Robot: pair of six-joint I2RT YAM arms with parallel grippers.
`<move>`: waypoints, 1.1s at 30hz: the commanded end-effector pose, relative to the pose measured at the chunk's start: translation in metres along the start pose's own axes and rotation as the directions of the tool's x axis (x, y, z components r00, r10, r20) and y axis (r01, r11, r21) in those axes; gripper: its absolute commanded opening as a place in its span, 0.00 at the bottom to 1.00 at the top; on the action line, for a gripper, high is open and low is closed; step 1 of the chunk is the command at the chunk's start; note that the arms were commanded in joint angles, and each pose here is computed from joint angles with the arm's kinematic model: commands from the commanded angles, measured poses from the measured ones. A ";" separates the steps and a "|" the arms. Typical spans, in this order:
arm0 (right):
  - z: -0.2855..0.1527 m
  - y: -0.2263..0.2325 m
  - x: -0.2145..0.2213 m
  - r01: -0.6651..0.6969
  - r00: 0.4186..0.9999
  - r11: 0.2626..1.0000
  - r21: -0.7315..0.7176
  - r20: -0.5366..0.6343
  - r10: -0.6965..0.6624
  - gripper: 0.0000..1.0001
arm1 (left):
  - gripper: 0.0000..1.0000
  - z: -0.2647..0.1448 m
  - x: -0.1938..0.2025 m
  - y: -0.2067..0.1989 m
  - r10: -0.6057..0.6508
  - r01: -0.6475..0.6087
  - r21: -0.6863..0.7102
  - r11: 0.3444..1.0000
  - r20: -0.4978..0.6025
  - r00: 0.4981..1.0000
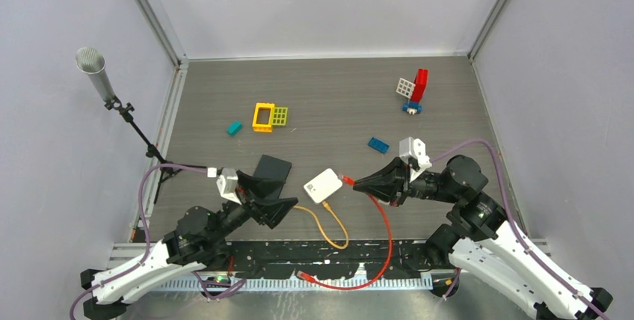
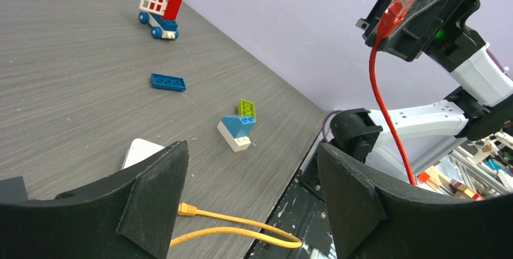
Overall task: Insert the plug into the switch port
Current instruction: Adjust the connector at the center of the board.
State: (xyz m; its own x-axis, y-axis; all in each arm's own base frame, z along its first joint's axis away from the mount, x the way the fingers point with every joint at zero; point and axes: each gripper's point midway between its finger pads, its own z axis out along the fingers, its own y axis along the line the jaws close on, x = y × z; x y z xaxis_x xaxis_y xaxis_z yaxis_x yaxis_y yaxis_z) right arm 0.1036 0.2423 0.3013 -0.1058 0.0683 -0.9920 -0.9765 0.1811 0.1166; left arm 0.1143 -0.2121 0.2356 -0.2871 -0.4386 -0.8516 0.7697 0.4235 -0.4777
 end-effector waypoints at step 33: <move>-0.003 0.001 -0.028 0.163 0.985 0.987 0.004 0.054 -0.163 0.01 | 0.79 0.028 -0.066 -0.082 0.106 -0.157 0.311 0.937 0.175 0.979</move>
State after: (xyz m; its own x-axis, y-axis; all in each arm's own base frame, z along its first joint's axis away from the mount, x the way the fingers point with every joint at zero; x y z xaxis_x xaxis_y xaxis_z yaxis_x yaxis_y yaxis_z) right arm 0.0815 0.2391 0.3251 0.0635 0.1202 -0.9907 -0.9958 0.0731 -0.0550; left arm 0.0924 -0.2438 0.2754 -0.2048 -0.4025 -0.8922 0.9042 0.2712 -0.3299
